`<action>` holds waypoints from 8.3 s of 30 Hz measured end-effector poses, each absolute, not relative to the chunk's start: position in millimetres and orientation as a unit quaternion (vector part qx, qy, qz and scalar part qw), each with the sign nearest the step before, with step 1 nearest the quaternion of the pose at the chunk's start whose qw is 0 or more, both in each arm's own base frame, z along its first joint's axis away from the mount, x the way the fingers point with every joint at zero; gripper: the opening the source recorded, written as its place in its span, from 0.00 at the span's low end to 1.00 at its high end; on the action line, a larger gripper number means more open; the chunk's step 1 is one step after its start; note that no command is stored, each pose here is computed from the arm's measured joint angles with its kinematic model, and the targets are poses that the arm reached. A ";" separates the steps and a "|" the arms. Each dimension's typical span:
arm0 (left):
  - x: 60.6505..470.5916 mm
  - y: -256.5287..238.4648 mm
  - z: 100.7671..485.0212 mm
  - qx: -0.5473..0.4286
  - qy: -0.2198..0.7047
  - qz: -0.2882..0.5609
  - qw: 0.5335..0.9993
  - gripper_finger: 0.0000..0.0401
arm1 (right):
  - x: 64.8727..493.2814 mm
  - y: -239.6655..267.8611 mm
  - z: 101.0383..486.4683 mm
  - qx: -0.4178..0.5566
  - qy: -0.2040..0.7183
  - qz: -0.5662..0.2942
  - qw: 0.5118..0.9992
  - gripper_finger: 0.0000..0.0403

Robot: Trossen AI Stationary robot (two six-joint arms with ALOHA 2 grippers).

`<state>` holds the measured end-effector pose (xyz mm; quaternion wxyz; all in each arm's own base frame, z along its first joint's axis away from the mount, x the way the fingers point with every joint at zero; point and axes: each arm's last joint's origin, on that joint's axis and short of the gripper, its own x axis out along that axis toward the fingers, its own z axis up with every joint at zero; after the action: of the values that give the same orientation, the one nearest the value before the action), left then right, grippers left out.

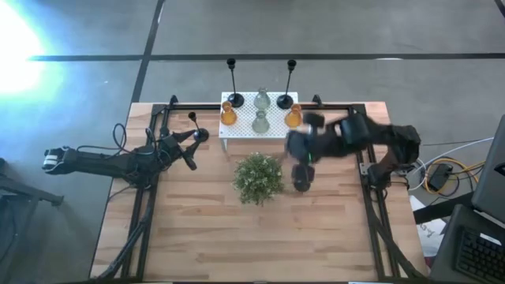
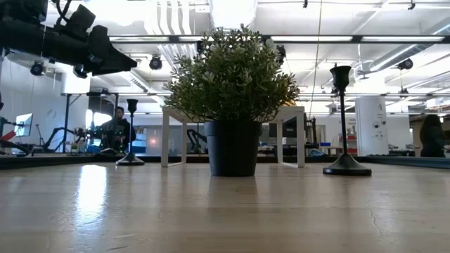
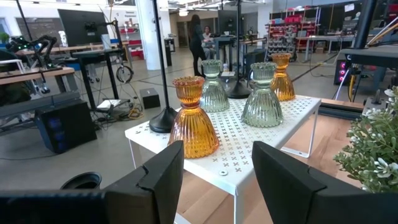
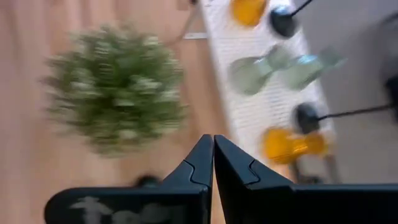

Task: Pick & Place candle stick holders
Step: Put the bottom right black candle holder on the shelf, then put the black candle holder on the shelf

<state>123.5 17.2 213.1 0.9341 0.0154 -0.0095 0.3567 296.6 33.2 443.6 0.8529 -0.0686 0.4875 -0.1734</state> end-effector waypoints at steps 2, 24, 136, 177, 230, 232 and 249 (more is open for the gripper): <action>123.5 17.2 213.1 0.015 -0.009 0.357 0.934 0.49 | 291.8 54.1 435.2 -0.036 0.489 -0.174 0.854 0.02; 123.5 17.2 213.0 0.016 -0.009 0.357 0.934 0.49 | 199.3 154.2 260.8 0.182 0.361 -0.408 0.818 0.03; 123.5 17.2 212.3 0.017 -0.005 0.356 0.934 0.49 | 270.2 -92.7 310.7 0.075 0.232 -0.229 0.942 0.03; 123.5 17.2 211.7 0.018 -0.002 0.357 0.934 0.49 | 285.1 -129.2 296.4 0.081 0.244 -0.220 0.941 0.03; 123.5 17.2 211.6 0.019 -0.002 0.356 0.934 0.49 | 179.7 -34.7 348.0 0.131 0.270 -0.121 0.946 0.40; 123.5 17.2 211.6 0.019 -0.002 0.357 0.934 0.49 | 171.6 -28.6 335.6 0.142 0.278 -0.114 0.943 0.37; 123.5 17.2 211.6 0.019 -0.001 0.357 0.934 0.49 | 133.7 -13.7 221.0 0.184 0.203 -0.065 0.959 0.02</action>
<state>123.5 17.2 211.6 0.9341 0.0186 -0.0015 0.3566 133.7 -13.7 221.0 0.9595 0.1840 0.2031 -0.0653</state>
